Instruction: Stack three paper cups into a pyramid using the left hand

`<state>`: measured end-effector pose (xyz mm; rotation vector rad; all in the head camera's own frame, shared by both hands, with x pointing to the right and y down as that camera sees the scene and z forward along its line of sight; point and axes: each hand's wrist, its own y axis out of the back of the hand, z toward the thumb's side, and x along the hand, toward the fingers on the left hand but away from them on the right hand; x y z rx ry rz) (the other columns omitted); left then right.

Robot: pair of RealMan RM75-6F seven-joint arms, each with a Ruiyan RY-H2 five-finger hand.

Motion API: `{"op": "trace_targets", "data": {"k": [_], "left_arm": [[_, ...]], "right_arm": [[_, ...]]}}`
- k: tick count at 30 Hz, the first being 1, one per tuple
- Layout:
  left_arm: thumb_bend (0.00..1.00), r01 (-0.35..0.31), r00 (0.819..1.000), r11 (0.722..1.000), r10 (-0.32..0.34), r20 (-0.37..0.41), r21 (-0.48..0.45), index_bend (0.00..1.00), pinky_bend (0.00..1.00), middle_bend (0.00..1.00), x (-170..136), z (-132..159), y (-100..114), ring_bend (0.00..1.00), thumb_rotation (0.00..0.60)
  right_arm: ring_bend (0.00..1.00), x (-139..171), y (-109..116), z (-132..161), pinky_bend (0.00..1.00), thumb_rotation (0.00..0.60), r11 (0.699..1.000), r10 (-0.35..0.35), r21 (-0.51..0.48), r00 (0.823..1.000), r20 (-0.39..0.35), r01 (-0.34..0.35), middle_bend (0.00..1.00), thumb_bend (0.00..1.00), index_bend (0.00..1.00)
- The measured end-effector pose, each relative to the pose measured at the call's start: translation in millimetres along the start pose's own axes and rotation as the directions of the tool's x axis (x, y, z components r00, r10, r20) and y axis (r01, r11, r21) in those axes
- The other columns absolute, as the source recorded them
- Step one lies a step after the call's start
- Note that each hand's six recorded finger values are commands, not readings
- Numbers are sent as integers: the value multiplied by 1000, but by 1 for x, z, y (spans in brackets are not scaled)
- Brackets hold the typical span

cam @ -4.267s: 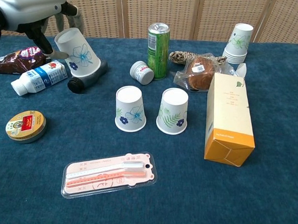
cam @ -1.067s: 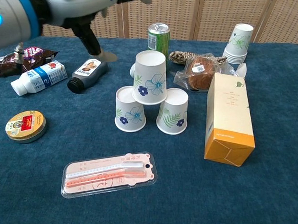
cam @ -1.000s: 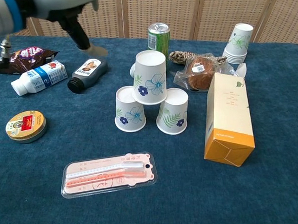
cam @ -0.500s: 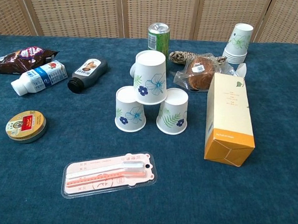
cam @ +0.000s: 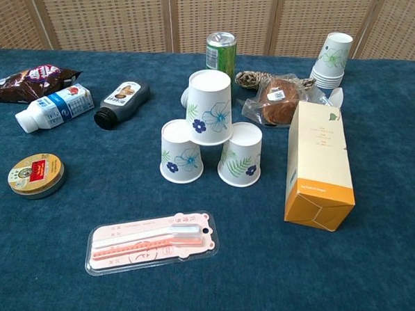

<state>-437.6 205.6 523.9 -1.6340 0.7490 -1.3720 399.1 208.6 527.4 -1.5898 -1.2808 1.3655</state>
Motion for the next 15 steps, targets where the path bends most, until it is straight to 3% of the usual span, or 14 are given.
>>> {"op": "trace_targets", "data": {"k": [7,15], "left_arm": [[287,-33,998,997,29,-55,-68,0,0,0,-32,-16,-15,0,600],[286,-62,996,987,52,-72,-148,0,0,0,-42,-22,-19,0,600]], "right_arm": [[0,0,1,-1,0,600,1000,-3,0,1000,2,3,0,193,14],[0,0,-1,0,0,600,1000,3,15,1000,3,-3,0,194,14]]}}
